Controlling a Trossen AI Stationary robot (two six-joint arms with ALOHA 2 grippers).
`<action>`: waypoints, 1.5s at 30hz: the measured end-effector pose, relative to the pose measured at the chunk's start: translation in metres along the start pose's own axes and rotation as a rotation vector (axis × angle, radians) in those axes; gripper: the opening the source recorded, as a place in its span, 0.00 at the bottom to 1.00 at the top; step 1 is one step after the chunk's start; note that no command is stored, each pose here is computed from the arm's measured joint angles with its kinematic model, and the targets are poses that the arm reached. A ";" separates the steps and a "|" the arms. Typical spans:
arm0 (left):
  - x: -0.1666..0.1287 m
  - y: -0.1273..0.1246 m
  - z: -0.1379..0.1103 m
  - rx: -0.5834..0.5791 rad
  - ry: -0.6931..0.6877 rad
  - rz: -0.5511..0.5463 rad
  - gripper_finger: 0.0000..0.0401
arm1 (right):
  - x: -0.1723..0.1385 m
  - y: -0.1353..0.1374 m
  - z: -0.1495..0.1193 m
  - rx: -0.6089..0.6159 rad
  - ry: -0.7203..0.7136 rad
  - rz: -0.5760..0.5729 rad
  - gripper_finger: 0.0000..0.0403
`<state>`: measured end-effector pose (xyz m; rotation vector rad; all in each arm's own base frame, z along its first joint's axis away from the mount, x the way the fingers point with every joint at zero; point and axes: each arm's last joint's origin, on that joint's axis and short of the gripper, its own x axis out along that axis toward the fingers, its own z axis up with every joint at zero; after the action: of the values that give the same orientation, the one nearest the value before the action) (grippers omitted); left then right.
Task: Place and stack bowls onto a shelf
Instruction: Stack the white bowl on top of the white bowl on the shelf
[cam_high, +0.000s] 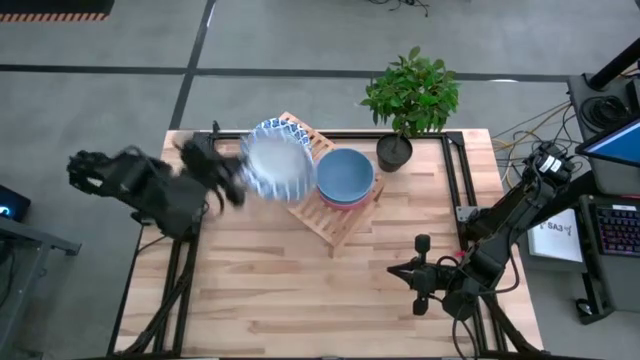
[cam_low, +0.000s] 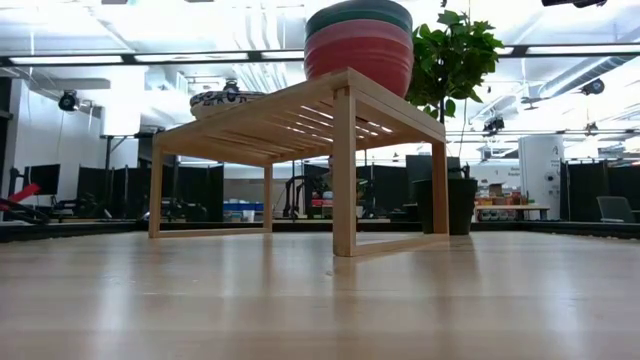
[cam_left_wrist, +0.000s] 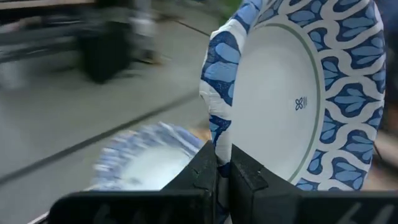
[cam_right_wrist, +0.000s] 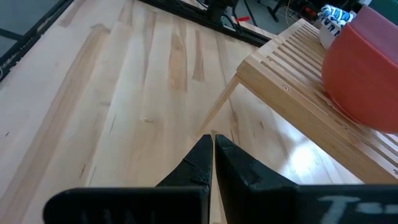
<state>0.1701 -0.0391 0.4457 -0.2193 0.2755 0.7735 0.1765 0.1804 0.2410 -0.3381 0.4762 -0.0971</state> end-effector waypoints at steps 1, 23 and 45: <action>0.001 0.008 0.007 -0.058 -0.029 0.051 0.00 | 0.000 0.000 0.000 0.003 0.000 0.000 0.02; 0.112 0.081 0.022 -0.110 0.336 0.321 0.00 | 0.001 -0.001 0.000 0.011 0.003 0.000 0.02; 0.133 0.076 0.005 -0.010 0.521 0.317 0.24 | 0.001 -0.001 0.000 0.011 0.003 0.000 0.02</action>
<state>0.2082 0.1023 0.4006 -0.3926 0.8140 1.0251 0.1773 0.1797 0.2408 -0.3274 0.4789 -0.0998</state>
